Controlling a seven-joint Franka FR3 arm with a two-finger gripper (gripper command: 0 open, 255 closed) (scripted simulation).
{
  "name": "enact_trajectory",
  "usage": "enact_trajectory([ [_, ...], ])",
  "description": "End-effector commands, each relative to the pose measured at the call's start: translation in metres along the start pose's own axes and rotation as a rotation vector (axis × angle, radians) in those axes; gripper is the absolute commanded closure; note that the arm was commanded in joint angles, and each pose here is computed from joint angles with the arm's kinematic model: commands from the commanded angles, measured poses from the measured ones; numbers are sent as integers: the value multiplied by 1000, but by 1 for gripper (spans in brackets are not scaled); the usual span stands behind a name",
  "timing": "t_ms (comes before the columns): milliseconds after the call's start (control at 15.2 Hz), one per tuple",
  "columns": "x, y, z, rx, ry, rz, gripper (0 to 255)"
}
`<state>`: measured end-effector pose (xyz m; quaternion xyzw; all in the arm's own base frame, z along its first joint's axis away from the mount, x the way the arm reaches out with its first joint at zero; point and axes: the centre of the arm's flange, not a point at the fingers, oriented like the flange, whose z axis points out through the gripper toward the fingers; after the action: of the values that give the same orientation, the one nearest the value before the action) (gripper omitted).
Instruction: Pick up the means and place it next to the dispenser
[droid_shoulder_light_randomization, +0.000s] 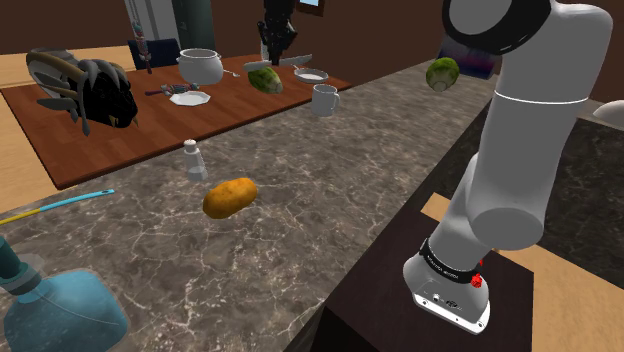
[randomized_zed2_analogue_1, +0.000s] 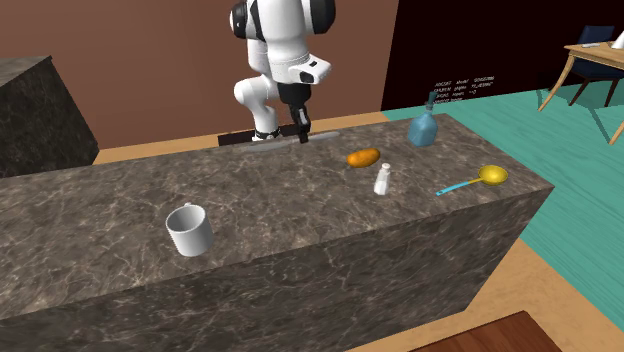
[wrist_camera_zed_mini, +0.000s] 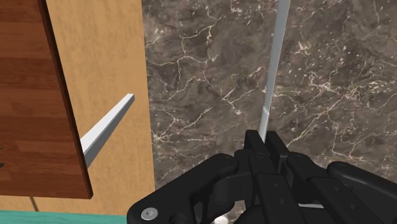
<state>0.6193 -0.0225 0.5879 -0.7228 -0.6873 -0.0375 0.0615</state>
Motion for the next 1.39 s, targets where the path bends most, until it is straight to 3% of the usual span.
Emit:
enact_trajectory([
  [0, 2, -1, -11, 0, 0, 0, 255],
  [660, 8, -3, -60, 0, 0, 0, 255],
  [1320, 118, -75, -42, 0, 0, 0, 255],
])
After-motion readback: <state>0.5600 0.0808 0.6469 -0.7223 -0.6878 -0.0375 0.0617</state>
